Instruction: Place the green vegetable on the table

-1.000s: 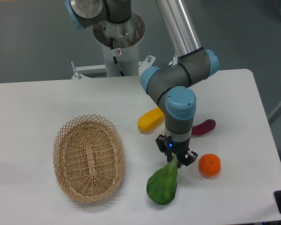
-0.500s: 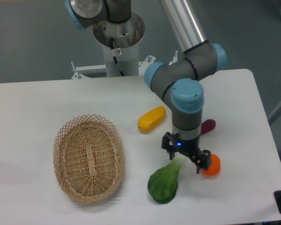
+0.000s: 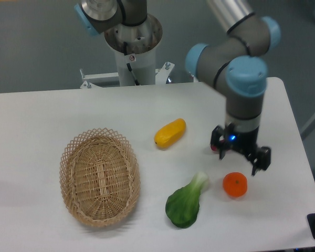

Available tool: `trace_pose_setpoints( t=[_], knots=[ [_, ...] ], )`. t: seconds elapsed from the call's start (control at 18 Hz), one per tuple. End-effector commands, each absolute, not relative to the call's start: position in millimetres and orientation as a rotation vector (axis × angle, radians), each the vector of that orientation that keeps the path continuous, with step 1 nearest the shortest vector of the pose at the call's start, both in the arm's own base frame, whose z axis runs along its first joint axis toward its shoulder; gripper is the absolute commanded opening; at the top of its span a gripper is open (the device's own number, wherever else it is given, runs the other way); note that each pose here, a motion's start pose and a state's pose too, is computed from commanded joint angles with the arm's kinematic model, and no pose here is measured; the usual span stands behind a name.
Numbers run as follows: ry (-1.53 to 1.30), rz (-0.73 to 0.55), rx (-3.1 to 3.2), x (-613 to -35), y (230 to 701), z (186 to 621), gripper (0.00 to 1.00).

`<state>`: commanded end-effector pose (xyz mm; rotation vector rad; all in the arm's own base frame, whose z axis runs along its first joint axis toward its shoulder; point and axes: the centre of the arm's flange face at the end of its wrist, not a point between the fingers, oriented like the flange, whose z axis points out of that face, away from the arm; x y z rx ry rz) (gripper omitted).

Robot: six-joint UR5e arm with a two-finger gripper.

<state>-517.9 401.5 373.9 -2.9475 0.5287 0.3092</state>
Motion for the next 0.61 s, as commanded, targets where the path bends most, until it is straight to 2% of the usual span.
trace_pose_setpoints(
  t=[0.61],
  knots=[
    [0.536,0.339,-2.945,-522.8,389.5,385.3,1.00]
  ],
)
